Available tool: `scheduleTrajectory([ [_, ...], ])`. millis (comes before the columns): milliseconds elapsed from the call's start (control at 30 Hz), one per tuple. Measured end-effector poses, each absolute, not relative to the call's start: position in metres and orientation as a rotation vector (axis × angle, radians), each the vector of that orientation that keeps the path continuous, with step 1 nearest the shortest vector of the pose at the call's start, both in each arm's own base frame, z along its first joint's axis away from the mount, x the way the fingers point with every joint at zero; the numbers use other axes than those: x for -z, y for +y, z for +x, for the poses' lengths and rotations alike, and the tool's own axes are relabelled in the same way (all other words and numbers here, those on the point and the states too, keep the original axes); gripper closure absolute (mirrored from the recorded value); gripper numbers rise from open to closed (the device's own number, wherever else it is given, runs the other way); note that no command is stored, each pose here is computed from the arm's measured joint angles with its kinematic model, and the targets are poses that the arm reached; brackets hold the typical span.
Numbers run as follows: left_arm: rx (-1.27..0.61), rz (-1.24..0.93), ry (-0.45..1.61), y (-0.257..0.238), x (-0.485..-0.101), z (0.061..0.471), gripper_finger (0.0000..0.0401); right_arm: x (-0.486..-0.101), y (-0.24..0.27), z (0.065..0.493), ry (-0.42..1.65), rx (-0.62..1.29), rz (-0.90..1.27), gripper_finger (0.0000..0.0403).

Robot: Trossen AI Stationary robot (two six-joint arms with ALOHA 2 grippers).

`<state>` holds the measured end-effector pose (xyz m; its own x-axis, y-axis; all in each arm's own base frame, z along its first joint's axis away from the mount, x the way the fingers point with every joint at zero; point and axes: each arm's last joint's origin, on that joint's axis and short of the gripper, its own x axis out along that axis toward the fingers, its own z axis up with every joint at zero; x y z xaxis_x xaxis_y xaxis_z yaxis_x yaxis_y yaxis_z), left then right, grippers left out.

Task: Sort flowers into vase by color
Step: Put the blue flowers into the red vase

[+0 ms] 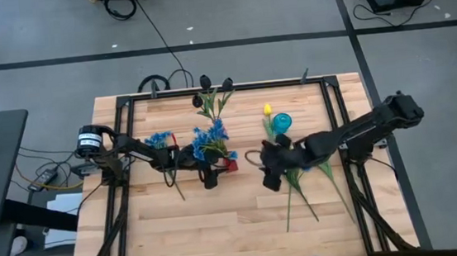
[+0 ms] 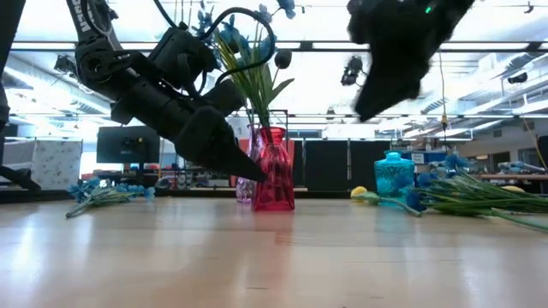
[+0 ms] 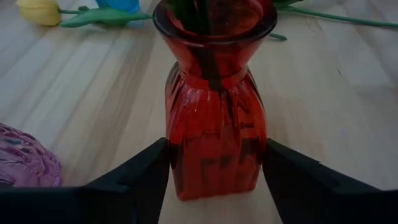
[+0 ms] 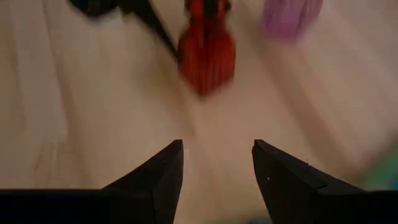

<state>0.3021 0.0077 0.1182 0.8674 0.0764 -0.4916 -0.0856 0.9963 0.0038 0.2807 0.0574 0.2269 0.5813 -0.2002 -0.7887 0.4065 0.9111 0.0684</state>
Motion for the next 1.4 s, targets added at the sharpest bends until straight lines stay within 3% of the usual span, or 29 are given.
scheduleTrajectory([
  [200, -0.078, 0.008, 0.516, 0.008, -0.118, 0.302, 0.0133, -0.232, 0.085, 0.258, 1.152, 0.416, 0.457, 0.0201],
  [467, -0.078, 0.003, 0.523, 0.007, -0.117, 0.301, 0.0117, -0.193, 0.110, 0.231, 1.418, 0.517, 0.626, 0.0210],
  [867, -0.099, 0.011, 0.511, 0.004, -0.125, 0.300, 0.0076, -0.152, 0.132, 0.230, 1.597, 0.595, 0.567, 0.0245],
  [1100, -0.100, -0.009, 0.572, 0.002, -0.119, 0.296, 0.0077, -0.143, 0.134, 0.232, 1.612, 0.576, 0.519, 0.0309],
  [1300, -0.085, -0.028, 0.492, -0.003, -0.114, 0.283, 0.0077, -0.145, 0.133, 0.232, 1.591, 0.579, 0.507, 0.0379],
  [1400, -0.092, -0.063, 0.438, -0.003, -0.109, 0.271, 0.0077, -0.145, 0.133, 0.232, 1.592, 0.581, 0.506, 0.0390],
])
